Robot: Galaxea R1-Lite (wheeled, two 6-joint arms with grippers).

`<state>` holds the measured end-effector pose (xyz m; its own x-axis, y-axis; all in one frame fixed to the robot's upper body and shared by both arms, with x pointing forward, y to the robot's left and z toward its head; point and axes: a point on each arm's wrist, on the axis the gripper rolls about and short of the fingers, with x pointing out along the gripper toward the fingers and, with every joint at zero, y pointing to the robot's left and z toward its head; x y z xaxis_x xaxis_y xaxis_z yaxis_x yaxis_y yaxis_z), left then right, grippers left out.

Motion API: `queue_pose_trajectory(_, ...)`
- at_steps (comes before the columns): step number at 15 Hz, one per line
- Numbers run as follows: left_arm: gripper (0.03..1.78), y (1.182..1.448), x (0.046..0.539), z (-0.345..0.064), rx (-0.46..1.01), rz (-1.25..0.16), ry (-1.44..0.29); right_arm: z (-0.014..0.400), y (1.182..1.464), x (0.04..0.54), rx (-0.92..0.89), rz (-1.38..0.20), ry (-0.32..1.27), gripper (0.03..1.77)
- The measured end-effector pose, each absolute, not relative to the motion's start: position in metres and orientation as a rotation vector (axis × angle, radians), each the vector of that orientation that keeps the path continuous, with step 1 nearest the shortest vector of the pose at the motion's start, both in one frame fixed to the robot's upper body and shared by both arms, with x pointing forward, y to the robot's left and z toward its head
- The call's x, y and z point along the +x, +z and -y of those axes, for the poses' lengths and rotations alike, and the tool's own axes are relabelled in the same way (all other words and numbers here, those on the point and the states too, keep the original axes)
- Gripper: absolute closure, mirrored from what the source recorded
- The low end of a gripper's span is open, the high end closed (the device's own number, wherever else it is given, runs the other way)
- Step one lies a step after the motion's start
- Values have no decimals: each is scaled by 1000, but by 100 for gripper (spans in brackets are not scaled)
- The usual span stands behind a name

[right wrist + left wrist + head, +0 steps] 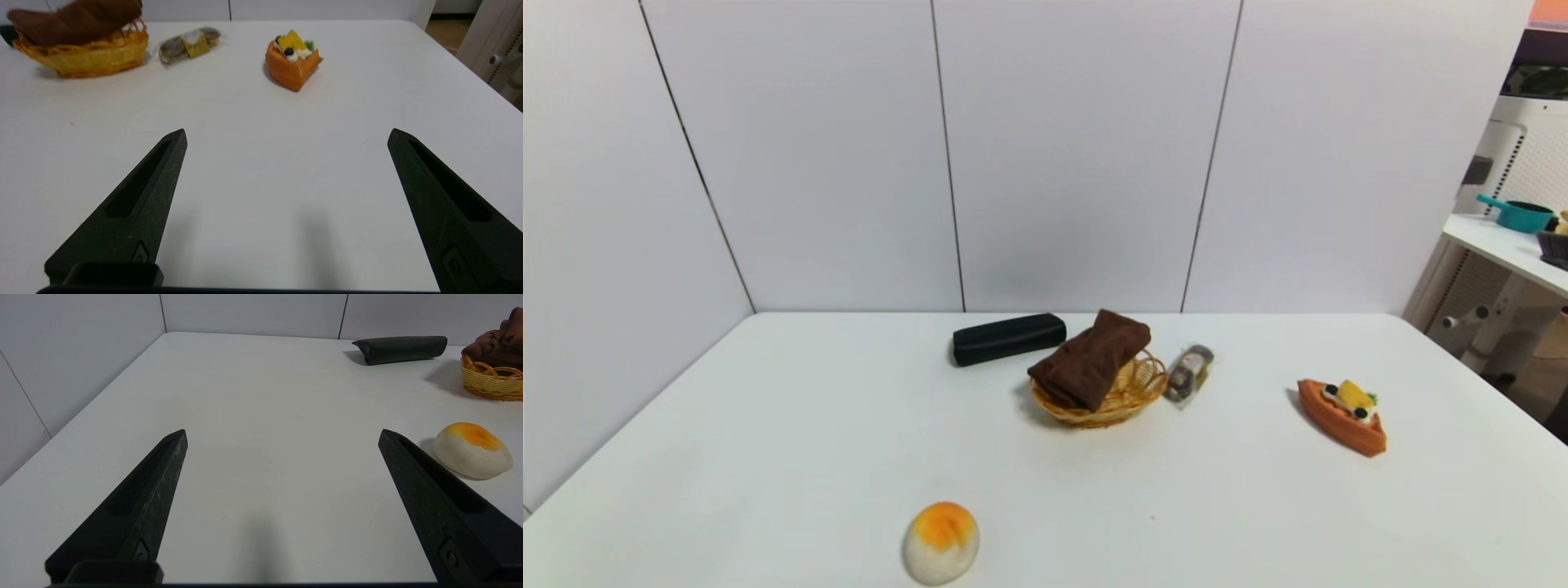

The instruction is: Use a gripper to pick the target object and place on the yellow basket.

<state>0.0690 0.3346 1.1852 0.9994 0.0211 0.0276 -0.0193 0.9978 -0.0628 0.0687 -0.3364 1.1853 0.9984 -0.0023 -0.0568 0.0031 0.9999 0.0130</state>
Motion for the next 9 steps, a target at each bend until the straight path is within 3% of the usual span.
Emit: queue_pose_trajectory(9, 12, 1185, 69, -335, -63, 29, 19, 336, 1183, 67, 21, -34, -5, 11)
